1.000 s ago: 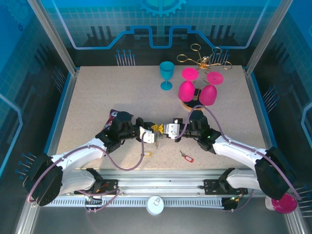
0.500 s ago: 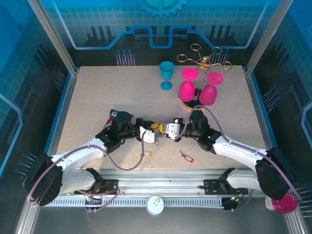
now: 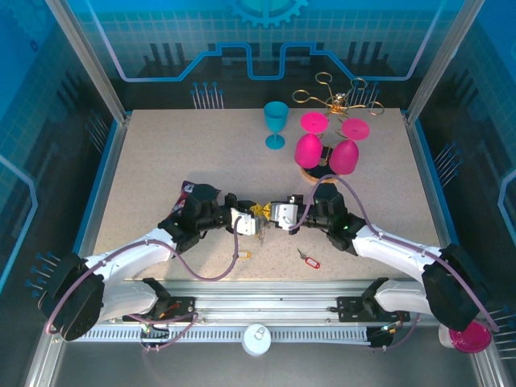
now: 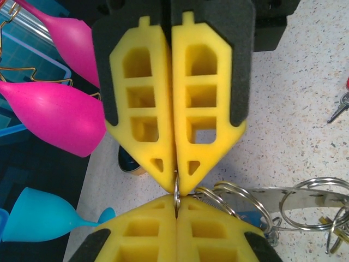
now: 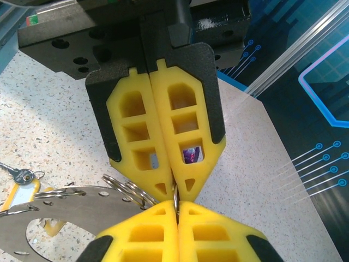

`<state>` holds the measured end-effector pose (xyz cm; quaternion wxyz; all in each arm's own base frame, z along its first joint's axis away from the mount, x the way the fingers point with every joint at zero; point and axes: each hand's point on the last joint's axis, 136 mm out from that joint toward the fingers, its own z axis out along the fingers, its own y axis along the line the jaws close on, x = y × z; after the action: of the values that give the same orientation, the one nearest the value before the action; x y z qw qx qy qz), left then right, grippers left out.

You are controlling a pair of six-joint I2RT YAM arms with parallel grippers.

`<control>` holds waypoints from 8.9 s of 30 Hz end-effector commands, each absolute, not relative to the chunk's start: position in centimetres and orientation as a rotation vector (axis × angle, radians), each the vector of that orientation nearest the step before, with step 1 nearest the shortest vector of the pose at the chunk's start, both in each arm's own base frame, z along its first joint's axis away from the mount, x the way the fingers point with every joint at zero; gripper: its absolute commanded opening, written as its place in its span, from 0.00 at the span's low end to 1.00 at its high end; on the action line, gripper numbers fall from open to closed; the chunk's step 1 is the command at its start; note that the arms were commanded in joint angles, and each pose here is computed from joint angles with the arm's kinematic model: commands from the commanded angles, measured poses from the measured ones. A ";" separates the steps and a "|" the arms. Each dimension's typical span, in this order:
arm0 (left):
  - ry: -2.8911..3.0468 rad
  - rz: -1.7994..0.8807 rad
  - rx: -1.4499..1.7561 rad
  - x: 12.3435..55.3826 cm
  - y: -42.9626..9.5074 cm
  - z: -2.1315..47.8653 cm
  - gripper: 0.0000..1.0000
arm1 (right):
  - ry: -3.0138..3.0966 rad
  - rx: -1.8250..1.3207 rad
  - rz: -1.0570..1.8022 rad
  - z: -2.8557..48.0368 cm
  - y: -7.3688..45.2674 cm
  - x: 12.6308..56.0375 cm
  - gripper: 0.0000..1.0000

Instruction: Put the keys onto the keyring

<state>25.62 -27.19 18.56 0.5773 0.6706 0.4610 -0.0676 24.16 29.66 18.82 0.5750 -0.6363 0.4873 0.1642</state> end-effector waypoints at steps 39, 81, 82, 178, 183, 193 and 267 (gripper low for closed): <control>1.802 -0.415 0.315 24.4 -14.2 26.3 0.65 | 1.261 -1.382 0.297 18.8 28.3 26.1 0.00; 2.801 -0.258 -0.763 18.5 -20.2 6.0 0.38 | 1.246 -1.389 0.337 19.6 28.7 25.4 0.00; 2.805 -0.248 -0.757 18.5 -20.3 5.8 0.37 | 1.245 -1.389 0.338 19.6 28.8 25.4 0.00; 1.691 -0.399 1.353 20.3 -23.9 19.9 0.00 | 1.186 -1.510 0.526 20.3 29.7 22.4 0.00; 1.735 -0.482 1.287 20.7 -24.6 20.4 0.00 | 1.164 -1.517 0.508 20.3 29.9 22.4 0.00; 1.834 -0.704 1.234 19.8 -25.3 20.7 0.00 | 1.095 -1.525 0.426 20.4 30.4 22.4 0.00; 1.802 -0.660 1.308 20.6 -25.3 19.7 0.00 | 1.100 -1.505 0.338 21.0 31.9 22.5 0.00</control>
<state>20.85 -25.15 19.39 0.3926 0.5246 0.7128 -0.2500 22.35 31.01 18.69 0.5565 -0.6568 0.4885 0.1427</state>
